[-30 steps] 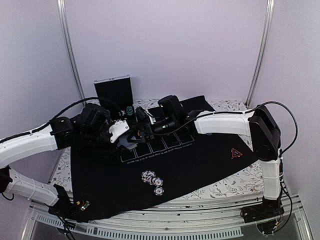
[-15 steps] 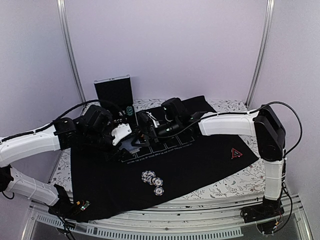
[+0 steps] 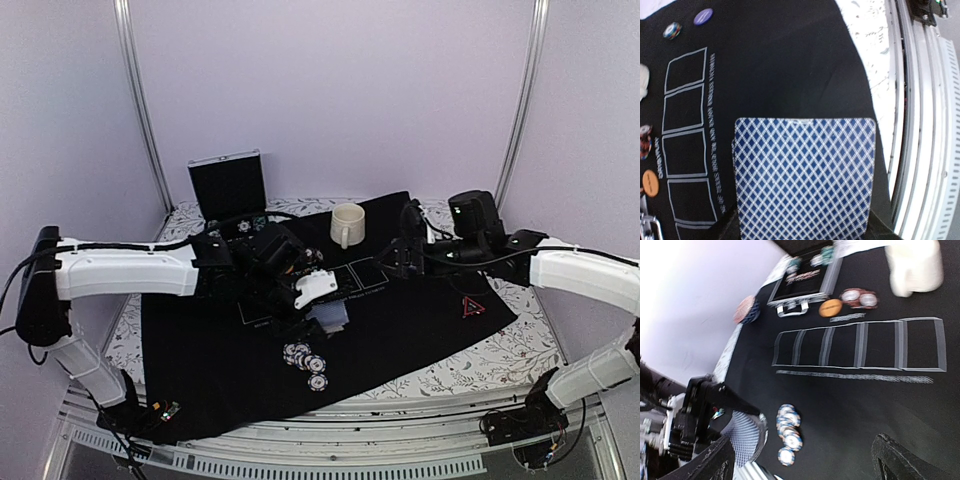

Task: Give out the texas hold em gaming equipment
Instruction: Place the poker card on the poker table mat, then pick up the poker card from the poker table mat.

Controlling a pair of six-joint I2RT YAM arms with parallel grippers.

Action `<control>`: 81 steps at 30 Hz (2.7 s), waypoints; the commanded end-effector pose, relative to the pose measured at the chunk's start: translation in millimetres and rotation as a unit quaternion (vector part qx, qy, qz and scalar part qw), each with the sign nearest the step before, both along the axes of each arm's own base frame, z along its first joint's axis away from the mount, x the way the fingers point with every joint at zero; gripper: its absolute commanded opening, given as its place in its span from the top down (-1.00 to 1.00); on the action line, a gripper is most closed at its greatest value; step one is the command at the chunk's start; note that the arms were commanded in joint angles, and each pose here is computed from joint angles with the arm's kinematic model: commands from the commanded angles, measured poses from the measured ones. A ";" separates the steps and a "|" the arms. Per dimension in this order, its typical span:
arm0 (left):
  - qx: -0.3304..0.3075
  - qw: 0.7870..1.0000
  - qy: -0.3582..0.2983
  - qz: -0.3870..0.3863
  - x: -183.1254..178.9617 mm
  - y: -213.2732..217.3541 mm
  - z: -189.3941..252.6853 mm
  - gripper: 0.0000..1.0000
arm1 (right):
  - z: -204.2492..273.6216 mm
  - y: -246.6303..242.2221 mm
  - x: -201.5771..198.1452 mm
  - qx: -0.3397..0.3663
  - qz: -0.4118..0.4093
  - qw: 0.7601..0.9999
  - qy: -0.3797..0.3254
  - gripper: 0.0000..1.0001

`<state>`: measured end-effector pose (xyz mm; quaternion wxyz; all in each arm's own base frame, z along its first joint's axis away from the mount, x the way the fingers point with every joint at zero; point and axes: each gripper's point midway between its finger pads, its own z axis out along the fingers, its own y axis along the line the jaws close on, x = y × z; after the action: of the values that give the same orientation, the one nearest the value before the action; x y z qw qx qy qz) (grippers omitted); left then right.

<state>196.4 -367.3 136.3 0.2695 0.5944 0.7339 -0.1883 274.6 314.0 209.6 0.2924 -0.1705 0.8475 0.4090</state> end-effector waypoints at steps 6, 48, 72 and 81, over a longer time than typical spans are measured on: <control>-0.003 0.995 0.026 -0.097 -19.9 -101.0 -44.9 0.08 | -20.9 -106.8 -10.0 -0.064 -0.150 0.987 -0.004 -0.98; 0.079 0.985 0.051 -0.145 -22.7 -75.1 -105.2 -0.45 | -19.3 -99.5 -14.9 -0.056 -0.119 0.991 -0.007 -1.00; 0.085 0.985 0.049 -0.142 -15.0 -78.5 -112.5 -0.25 | -11.2 -99.2 -16.3 -0.050 -0.117 0.992 -0.015 -1.00; 0.056 0.988 0.035 -0.143 -13.5 -77.5 -81.1 0.01 | -10.1 -98.0 -15.6 -0.048 -0.116 0.992 -0.013 -1.00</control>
<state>177.0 -448.8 31.2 0.1610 0.7054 0.6620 -0.1957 255.3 213.6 184.0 0.3258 -0.0850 0.8855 0.3201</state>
